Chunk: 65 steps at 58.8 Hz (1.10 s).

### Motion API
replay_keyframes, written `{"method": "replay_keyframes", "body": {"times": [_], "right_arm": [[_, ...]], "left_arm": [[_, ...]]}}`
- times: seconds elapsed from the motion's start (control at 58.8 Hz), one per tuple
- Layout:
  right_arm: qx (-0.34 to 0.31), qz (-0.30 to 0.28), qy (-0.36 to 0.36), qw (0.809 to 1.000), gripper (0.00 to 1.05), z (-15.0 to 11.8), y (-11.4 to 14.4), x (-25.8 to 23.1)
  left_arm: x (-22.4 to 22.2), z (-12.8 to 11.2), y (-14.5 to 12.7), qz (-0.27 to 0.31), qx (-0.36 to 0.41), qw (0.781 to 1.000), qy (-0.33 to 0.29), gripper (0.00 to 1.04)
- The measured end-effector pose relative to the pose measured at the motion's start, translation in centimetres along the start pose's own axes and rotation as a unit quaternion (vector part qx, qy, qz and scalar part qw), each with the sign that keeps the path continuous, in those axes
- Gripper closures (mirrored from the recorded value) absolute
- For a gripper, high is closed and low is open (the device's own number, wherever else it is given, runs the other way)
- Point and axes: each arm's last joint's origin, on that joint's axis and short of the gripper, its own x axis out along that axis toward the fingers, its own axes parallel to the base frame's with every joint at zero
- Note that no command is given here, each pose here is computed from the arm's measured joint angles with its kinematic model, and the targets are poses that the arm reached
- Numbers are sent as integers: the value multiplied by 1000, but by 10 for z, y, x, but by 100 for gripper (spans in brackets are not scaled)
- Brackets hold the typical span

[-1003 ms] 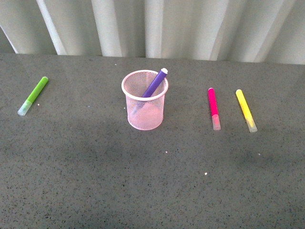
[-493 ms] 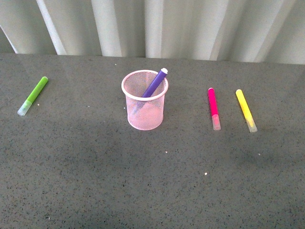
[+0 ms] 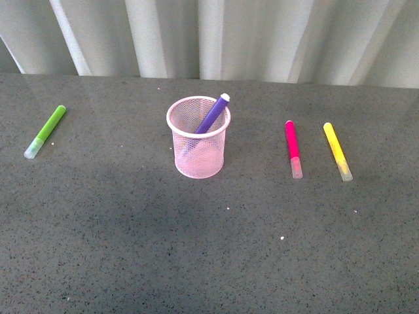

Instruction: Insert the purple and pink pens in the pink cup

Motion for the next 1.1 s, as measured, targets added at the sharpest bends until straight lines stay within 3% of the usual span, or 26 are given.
{"method": "replay_keyframes", "body": {"times": [0.085, 0.17, 0.442, 0.561, 0.68, 1.105], "right_arm": [[19, -33, 120, 992, 7, -25, -4, 62], [15, -39, 237, 971, 7, -62, 11, 118], [3, 20, 382, 924, 7, -114, 82, 170], [19, 19, 429, 903, 7, -139, 102, 179], [27, 3, 455, 890, 7, -163, 106, 181], [45, -27, 474, 879, 7, -191, 101, 193]], "left_arm": [[0, 0, 0, 0, 0, 1000, 0, 7], [0, 0, 0, 0, 0, 1000, 0, 7], [0, 0, 0, 0, 0, 1000, 0, 7], [0, 0, 0, 0, 0, 1000, 0, 7], [0, 0, 0, 0, 0, 1000, 0, 7], [0, 0, 0, 0, 0, 1000, 0, 7]]}}
